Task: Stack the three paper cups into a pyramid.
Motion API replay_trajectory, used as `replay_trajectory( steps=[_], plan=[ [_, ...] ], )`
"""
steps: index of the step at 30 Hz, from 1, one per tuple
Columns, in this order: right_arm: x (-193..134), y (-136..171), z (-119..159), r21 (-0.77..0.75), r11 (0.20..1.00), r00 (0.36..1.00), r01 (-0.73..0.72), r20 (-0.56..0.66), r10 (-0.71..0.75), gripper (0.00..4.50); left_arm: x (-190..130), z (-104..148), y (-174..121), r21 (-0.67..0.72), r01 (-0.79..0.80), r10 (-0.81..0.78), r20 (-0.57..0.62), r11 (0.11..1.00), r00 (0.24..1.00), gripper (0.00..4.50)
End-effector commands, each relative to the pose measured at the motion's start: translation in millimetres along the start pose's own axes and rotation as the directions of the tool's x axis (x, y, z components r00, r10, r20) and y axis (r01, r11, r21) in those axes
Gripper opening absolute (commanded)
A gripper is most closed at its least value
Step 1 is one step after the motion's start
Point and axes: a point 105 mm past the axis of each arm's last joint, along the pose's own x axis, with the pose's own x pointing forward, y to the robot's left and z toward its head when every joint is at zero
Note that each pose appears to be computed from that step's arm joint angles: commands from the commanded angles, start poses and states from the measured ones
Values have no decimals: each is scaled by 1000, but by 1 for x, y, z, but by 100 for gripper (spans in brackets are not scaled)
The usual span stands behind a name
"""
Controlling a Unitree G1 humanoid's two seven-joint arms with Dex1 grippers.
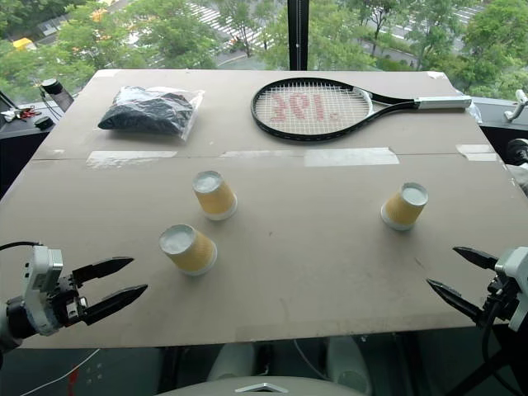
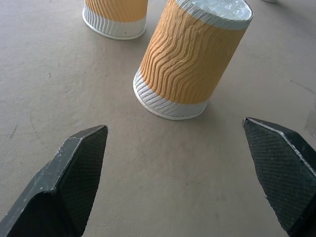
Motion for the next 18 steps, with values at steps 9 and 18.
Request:
replay_trajectory(
  steps=[9, 18],
  plan=[
    [34, 34, 58, -133, 980, 968, -145, 186, 168, 446, 17, 16, -17, 98, 124, -131, 68, 987, 989, 450],
    [40, 85, 82, -159, 894, 862, -419, 238, 446, 446, 32, 23, -8, 146, 80, -96, 109, 986, 989, 450]
  ],
)
